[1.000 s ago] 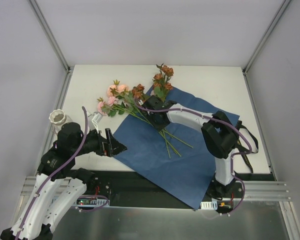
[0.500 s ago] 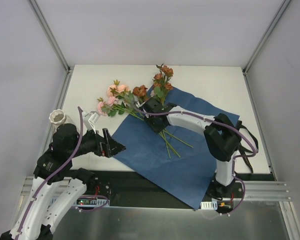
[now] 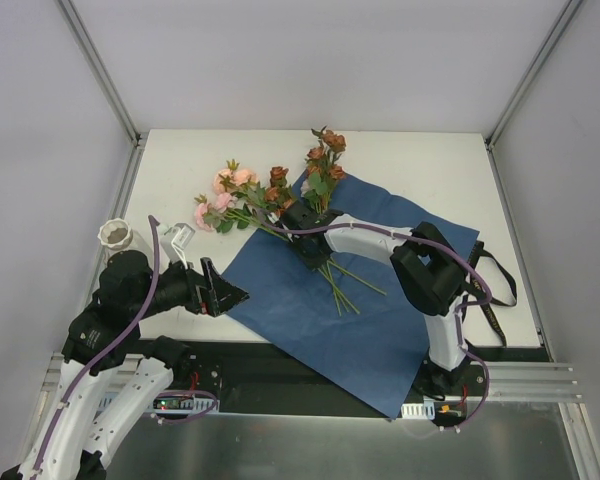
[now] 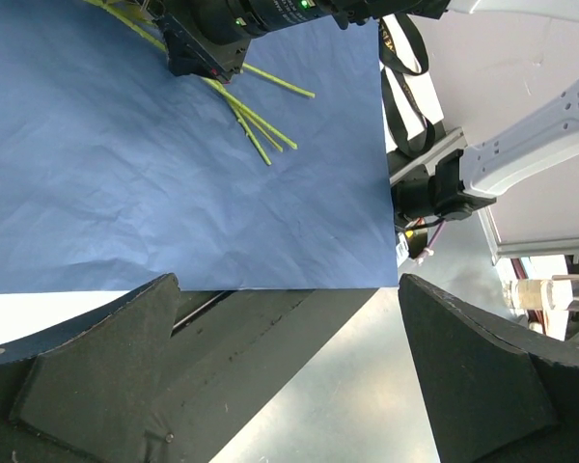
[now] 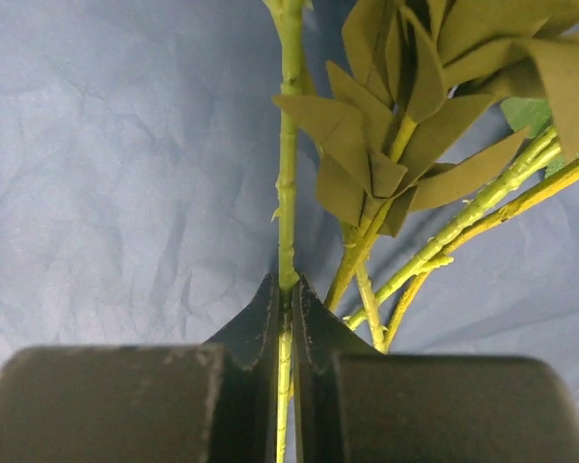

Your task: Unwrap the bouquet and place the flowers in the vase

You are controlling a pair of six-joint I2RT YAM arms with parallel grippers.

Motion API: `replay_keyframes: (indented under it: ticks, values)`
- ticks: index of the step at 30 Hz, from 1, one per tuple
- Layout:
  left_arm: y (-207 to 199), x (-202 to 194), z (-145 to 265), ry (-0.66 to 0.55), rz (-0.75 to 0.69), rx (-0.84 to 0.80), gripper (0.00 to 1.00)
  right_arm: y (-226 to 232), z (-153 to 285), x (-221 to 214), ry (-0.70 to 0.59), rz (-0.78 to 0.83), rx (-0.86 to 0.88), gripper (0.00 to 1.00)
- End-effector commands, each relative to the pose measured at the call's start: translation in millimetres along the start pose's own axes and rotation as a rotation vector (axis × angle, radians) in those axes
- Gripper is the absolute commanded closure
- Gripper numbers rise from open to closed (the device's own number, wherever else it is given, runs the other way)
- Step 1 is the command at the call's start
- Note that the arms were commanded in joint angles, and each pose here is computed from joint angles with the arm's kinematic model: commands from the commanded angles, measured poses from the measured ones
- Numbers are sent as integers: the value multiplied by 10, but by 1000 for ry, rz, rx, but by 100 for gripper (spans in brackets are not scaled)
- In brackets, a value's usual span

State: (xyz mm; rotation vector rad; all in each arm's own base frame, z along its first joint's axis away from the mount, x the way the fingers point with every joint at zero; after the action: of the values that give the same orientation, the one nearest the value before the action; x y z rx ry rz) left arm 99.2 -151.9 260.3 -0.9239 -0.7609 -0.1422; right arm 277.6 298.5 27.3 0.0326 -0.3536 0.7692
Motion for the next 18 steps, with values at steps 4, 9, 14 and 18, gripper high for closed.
replay_keyframes:
  ticks: [4,9,14,18]
  values:
    - [-48,133,79,-51,7,30,4,-86,384,139,-81,24,-60,100]
    - [-94,233,96,-66,34,46,2,-68,813,273,-194,-5,-22,100]
    - [-124,469,156,-158,111,104,1,59,1062,373,-293,-116,73,100]
    - [-63,624,204,-253,207,169,1,405,1169,425,-353,-176,288,100]
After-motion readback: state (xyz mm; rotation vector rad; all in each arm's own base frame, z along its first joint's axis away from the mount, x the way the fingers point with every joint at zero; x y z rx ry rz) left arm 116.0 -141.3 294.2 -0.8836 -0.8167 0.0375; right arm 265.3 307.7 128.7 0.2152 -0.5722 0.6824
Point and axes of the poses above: each gripper's point midway between its finger pads, its own z axis back along the fingers, its own y axis along the line the jaws close on, x = y × z, the point moved 1 cm from there along z, back along the fingers, and after that the axes turned 1 degree about -z, right-handed, at the moved point
